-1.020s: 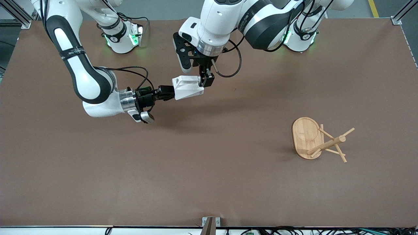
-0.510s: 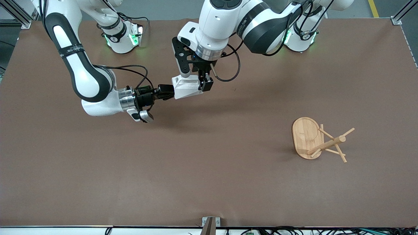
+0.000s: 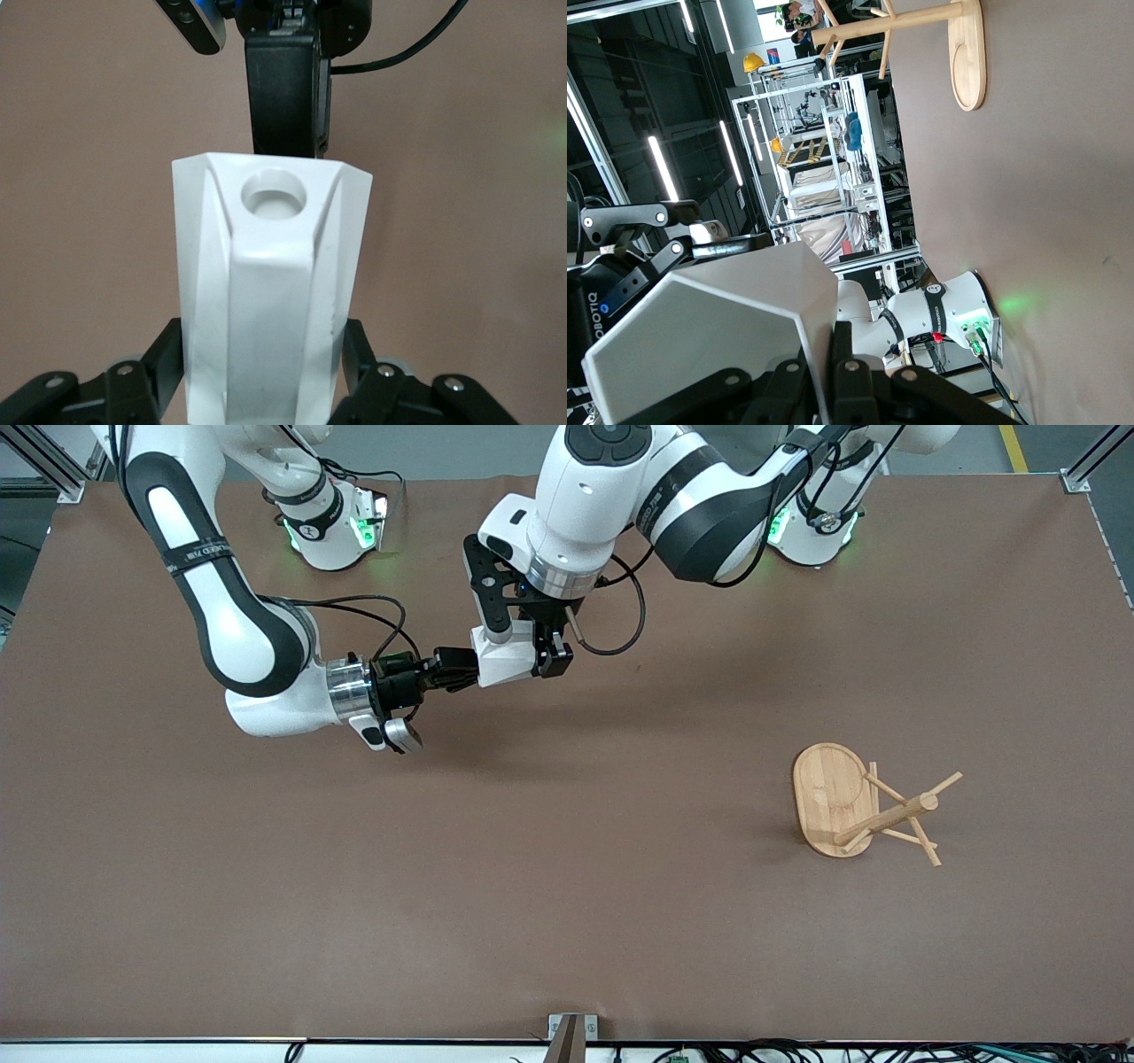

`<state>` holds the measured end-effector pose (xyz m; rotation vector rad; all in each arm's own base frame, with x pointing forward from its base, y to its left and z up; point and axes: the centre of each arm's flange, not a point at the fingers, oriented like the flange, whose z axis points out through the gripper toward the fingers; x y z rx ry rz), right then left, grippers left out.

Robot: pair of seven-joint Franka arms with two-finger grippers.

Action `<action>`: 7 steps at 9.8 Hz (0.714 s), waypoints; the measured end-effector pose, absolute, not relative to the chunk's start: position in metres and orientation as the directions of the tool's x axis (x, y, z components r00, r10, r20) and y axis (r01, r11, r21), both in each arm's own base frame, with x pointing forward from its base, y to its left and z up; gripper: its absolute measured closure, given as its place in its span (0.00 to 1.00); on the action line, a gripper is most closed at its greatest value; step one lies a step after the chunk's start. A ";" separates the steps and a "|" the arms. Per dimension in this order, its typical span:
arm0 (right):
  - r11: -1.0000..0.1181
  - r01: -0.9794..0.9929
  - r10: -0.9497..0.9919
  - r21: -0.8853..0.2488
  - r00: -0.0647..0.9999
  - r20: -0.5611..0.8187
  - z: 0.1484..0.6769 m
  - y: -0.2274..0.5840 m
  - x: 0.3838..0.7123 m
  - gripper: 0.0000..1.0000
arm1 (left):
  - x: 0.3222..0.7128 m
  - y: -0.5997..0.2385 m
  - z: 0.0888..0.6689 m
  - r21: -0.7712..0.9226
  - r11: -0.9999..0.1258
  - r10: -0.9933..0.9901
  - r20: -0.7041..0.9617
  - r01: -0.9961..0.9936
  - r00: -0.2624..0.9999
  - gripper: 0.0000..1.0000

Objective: Hang cup on rack
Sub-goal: 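Grasp the cup rim with the left gripper beside the right gripper, then open the right gripper and withdraw it while the left gripper holds the cup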

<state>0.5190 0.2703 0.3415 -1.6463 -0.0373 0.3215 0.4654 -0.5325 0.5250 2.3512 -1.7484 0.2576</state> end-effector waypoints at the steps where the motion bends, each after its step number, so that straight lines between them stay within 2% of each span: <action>1: -0.107 -0.161 0.213 -0.981 0.960 -0.181 0.341 0.270 0.519 0.93 | 0.464 -0.534 0.525 0.044 -0.276 -0.927 0.253 -0.960 0.278 0.26; 7: -0.106 -0.156 0.208 -0.982 0.962 -0.175 0.342 0.270 0.520 0.93 | 0.465 -0.533 0.525 0.039 -0.276 -0.927 0.253 -0.960 0.277 0.26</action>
